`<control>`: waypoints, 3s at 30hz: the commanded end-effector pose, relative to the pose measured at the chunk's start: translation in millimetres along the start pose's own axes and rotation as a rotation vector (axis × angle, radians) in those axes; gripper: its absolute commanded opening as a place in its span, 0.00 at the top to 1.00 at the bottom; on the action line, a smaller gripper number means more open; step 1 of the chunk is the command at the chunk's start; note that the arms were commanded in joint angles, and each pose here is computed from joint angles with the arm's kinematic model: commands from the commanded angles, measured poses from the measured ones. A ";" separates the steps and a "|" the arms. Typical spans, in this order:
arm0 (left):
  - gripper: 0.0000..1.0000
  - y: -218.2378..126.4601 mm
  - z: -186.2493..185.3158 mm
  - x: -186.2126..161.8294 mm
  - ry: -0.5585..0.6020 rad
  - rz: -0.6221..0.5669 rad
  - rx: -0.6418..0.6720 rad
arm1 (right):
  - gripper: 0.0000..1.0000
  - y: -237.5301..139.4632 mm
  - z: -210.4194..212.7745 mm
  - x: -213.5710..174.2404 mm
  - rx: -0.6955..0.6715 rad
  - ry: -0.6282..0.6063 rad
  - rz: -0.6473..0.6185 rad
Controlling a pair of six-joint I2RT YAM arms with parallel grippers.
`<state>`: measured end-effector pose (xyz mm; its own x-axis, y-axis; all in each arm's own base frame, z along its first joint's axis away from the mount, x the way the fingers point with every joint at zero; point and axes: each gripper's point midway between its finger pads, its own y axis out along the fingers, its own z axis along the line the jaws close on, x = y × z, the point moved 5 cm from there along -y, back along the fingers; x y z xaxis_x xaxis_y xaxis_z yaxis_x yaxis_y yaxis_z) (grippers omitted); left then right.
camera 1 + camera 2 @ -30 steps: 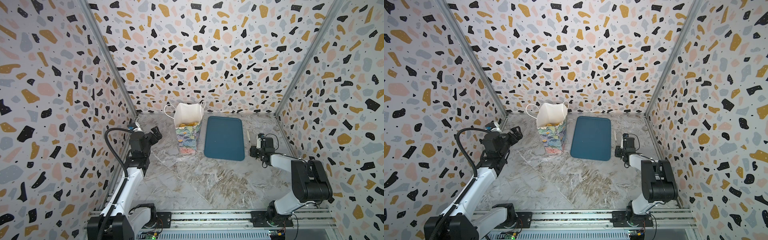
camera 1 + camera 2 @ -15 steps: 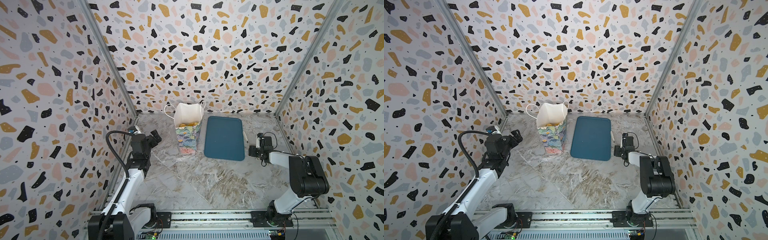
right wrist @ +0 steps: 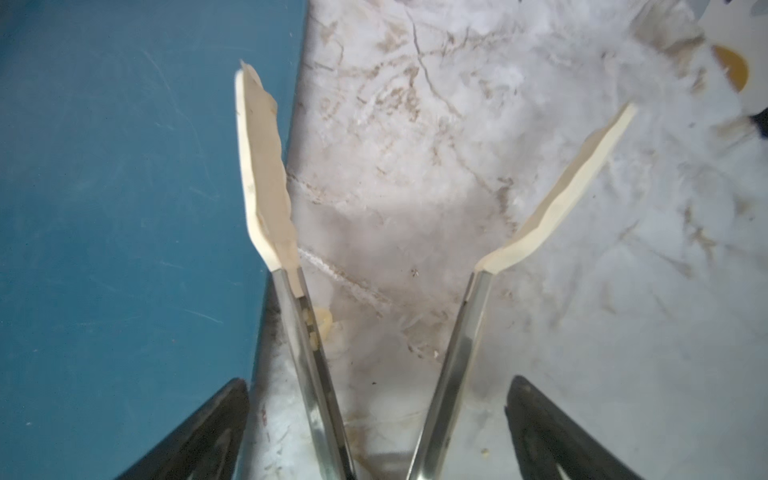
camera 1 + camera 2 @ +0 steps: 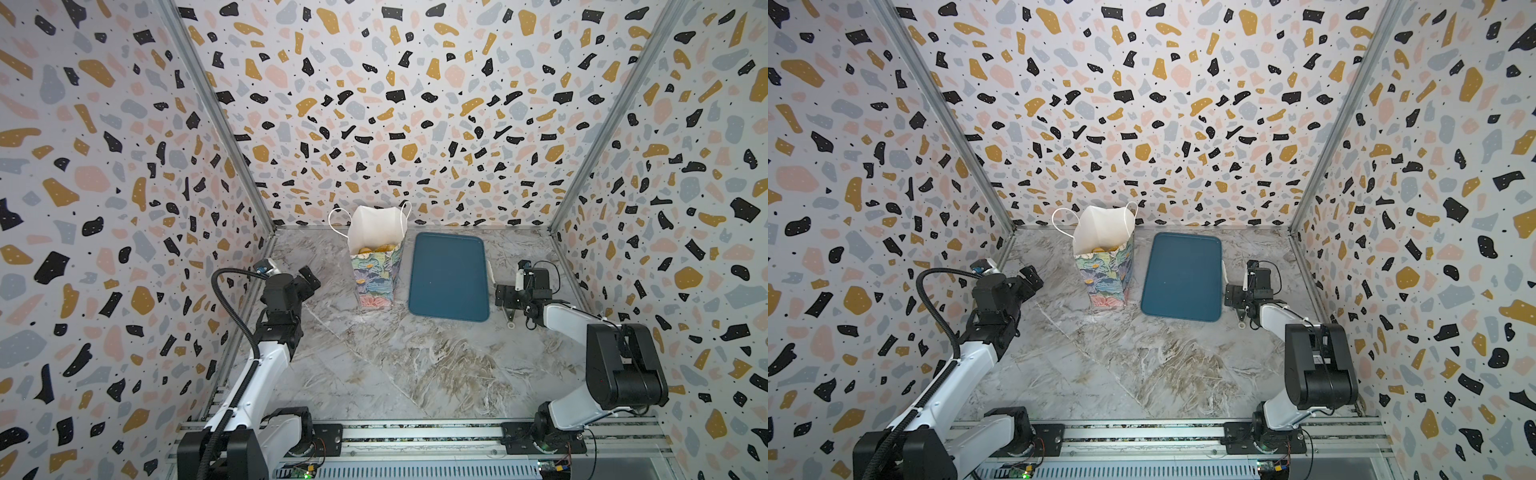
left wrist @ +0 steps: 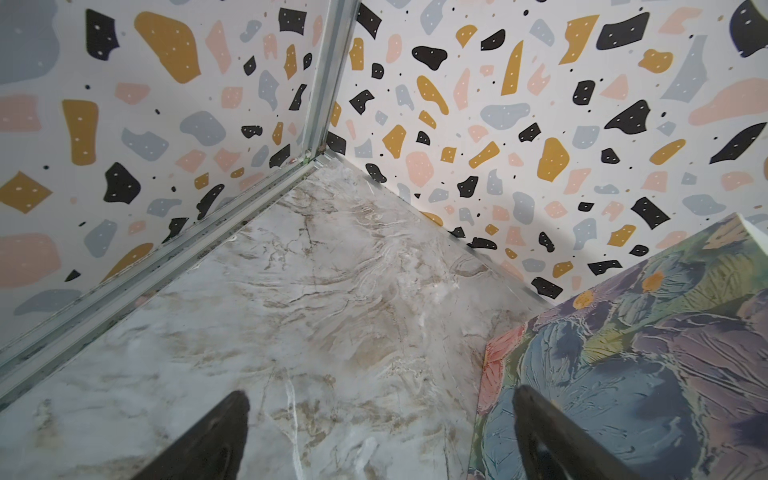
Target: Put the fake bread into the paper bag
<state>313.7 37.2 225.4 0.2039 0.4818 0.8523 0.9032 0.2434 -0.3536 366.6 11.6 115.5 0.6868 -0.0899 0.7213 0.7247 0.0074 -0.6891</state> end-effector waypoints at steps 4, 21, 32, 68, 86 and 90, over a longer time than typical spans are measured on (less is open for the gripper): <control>0.00 -1.6 9.7 2.5 0.001 -0.089 0.048 | 0.01 -27.1 -6.2 8.7 -0.022 0.039 -0.083; 0.01 -9.2 45.8 -21.4 0.099 -0.288 0.137 | 0.01 -105.1 -21.3 0.3 -0.053 0.139 -0.483; 0.00 3.0 51.4 -48.9 0.241 -0.283 0.101 | 0.01 -109.7 -29.1 -23.0 -0.067 0.175 -0.616; 0.01 8.5 30.5 -80.4 0.391 -0.282 -0.021 | 0.01 -109.4 -49.6 -42.6 -0.214 0.151 -0.869; 0.01 8.8 30.6 -80.9 0.393 -0.279 -0.021 | 0.01 -75.0 -13.7 -34.4 -0.061 -0.076 -0.759; 0.00 8.8 30.6 -80.8 0.391 -0.280 -0.021 | 0.01 -49.7 -0.1 -20.4 -0.045 -0.140 -0.665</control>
<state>291.8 25.6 128.0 0.1369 0.0529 0.9892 0.9456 0.2905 -0.1464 298.5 3.7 132.2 0.0645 0.0158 0.9978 0.9948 -0.0802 -0.0630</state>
